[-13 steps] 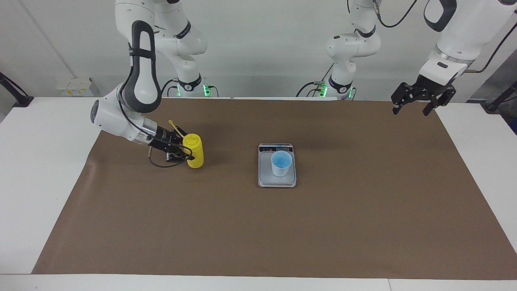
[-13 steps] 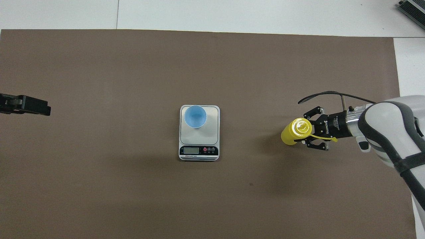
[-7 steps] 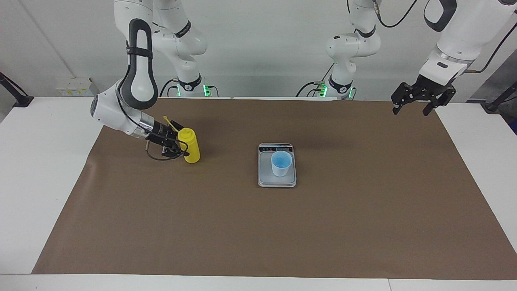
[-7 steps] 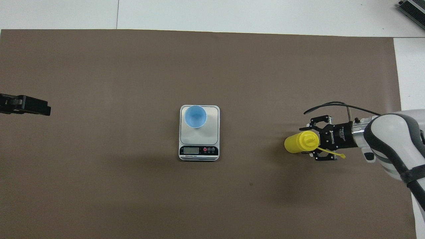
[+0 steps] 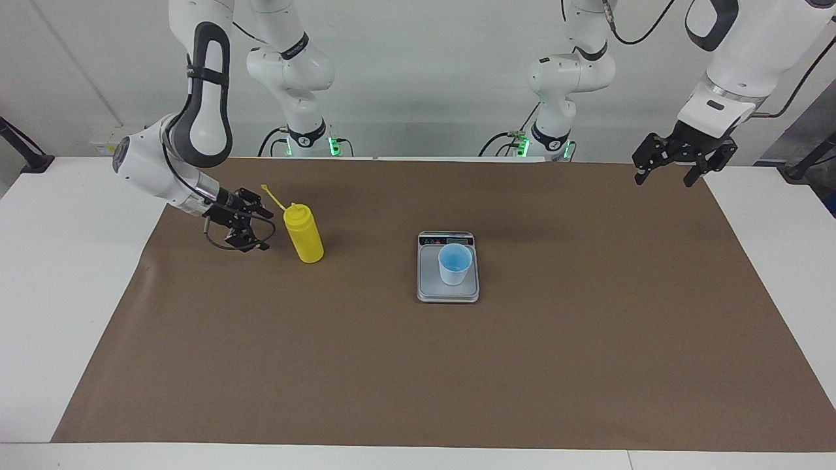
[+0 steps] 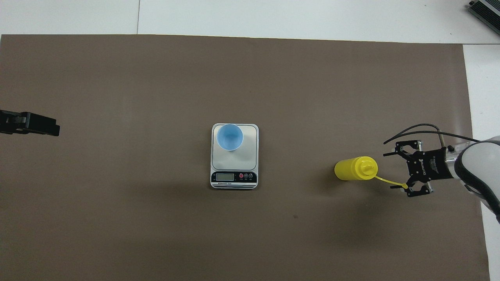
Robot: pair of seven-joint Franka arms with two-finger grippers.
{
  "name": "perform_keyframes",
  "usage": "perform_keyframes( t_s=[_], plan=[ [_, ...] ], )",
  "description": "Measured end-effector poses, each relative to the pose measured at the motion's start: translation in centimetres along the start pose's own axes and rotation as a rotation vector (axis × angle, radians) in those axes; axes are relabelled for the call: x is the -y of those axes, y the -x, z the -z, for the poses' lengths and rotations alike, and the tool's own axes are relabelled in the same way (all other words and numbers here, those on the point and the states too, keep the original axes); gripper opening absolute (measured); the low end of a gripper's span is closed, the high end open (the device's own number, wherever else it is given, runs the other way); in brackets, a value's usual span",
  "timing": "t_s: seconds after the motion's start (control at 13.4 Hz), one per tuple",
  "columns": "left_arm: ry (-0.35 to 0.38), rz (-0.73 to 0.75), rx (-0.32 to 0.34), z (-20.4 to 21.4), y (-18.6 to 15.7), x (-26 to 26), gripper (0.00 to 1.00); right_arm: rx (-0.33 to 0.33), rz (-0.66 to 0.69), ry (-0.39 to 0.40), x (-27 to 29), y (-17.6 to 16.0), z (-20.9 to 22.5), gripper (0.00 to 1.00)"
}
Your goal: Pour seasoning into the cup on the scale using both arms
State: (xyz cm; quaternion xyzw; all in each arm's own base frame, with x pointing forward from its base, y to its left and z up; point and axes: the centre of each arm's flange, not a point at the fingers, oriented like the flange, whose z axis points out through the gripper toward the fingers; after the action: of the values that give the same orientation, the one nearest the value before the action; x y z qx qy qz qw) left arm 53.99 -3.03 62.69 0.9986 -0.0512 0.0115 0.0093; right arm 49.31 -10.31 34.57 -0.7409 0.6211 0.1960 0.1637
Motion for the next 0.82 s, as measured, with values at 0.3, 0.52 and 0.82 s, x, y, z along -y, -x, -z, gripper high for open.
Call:
perform_keyframes(
  t_s=[0.3, 0.52, 0.82],
  plan=[
    [0.0, 0.0, 0.0, 0.0, 0.0, 0.0, 1.0, -0.171, 0.265, 0.063, 1.1, 3.4, 4.3, 1.0],
    [0.0, 0.0, 0.0, 0.0, 0.0, 0.0, 1.0, -0.284, 0.531, 0.125, 1.9, 9.9, 5.6, 1.0],
    [0.0, 0.0, 0.0, 0.0, 0.0, 0.0, 1.0, -0.374, 0.931, 0.255, 3.2, 15.6, 4.7, 1.0]
  ],
)
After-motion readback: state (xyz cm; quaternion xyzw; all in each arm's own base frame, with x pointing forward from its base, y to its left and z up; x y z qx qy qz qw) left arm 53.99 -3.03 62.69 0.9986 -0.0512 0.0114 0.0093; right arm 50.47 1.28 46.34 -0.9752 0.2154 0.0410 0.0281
